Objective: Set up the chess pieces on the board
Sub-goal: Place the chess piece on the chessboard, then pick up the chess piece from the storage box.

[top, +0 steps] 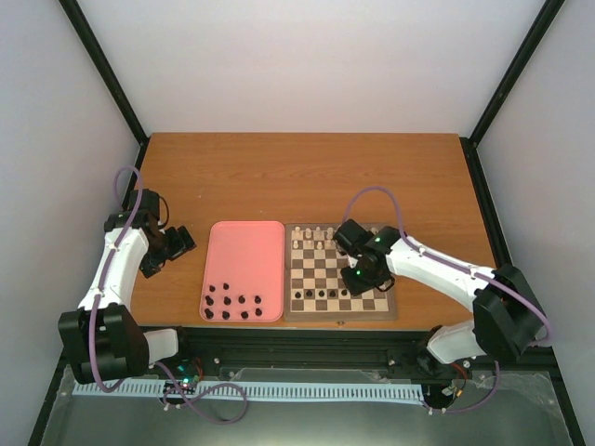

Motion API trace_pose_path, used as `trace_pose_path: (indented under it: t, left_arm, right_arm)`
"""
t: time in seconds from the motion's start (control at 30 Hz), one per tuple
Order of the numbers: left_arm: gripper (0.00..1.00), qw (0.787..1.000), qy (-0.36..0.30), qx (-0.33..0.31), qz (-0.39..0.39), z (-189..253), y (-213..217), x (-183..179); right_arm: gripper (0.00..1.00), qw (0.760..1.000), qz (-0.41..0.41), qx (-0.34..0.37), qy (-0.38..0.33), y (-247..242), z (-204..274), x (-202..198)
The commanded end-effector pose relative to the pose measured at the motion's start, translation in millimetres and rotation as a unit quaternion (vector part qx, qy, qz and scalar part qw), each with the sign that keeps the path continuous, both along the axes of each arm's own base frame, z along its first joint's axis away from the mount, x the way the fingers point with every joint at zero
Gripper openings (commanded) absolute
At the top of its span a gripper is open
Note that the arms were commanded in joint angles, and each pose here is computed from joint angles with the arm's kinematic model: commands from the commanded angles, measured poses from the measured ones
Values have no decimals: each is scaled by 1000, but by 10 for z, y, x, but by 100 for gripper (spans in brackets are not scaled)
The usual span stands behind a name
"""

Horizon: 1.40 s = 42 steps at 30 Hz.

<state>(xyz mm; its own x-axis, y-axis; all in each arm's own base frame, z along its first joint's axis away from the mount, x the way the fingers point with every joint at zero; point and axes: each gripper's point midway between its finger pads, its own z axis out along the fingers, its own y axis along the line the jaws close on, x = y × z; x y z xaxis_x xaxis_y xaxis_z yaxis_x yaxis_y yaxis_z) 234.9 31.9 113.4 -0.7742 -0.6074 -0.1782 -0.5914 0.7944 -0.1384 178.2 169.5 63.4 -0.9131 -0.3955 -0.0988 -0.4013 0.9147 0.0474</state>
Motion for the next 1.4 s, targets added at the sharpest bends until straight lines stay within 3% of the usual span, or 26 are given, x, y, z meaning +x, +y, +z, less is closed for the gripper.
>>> trace_pose_path:
  t: [0.0,0.33,0.63,0.87,0.97,1.37]
  left_arm:
    - [100,1000,-12,-4,1,50,6,42]
    - [100,1000,-13,-4,0,49,2,44]
    - [100,1000,-13,-7,0,57,-3,57]
    - [100,1000,-13,-14,-3,53,-26,80]
    - [100,1000,-16,-15,-2,78,-26,95]
    - [100,1000,-18,-18,-2,66,-44,55]
  right_arm:
    - [37,1000,-1,8,-29,16,259,107]
    - [38,997,22,54,-48,380,680,340]
    - [38,980,128,121,-88,1612,984,589]
    - [52,958,226,157,-84,2654,859,484]
    - [52,949,258,168,-68,2962,733,356]
    - [52,934,309,178,-5,3411,104,187]
